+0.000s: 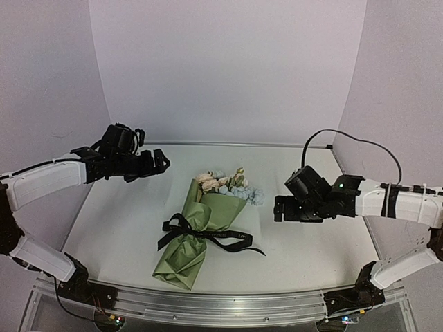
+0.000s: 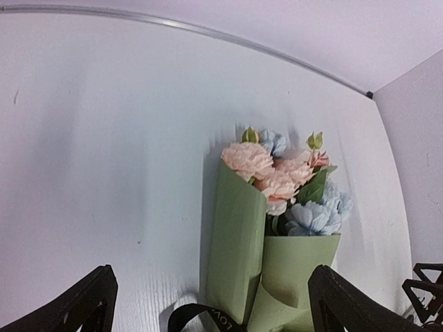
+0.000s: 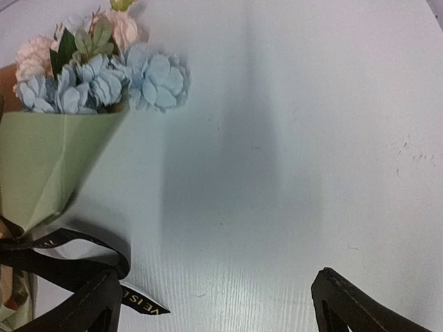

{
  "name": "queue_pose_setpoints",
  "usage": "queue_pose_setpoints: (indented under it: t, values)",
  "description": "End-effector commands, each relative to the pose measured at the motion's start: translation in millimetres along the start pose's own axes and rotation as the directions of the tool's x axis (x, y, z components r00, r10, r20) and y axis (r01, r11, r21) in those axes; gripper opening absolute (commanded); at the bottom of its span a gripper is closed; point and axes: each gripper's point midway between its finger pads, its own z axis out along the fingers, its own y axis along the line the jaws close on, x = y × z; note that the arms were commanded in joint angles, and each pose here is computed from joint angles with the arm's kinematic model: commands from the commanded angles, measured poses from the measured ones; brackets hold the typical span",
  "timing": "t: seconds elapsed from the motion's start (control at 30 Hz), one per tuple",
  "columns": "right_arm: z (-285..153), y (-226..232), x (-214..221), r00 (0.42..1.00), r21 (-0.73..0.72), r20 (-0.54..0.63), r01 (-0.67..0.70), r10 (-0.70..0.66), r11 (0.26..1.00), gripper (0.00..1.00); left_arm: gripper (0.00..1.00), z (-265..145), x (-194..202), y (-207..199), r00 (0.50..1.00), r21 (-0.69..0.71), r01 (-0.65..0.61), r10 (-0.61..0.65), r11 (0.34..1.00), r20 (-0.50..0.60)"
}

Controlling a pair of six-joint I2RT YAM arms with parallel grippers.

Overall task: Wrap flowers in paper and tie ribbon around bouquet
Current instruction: Reset both arms

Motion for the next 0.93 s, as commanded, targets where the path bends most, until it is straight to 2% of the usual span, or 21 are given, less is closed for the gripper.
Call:
queue_pose_setpoints:
  t: [0.0,0.37,0.9]
  values:
    - [-37,-2,-48,0.987,0.006,0.160,-0.017,0.016,1.000,0.98,1.00,-34,-59,-20,0.982,0.016,0.016,-0.019,1.000,0.189]
    - [-63,-8,-66,0.978,0.021,0.207,0.013,-0.017,1.000,0.98,1.00,-37,-71,-20,0.974,-0.001,0.026,-0.025,1.000,0.224]
    - [-63,-4,-72,0.977,0.031,0.211,0.028,-0.034,0.999,0.98,1.00,-41,-74,-26,0.971,0.024,-0.010,0.004,1.000,0.237]
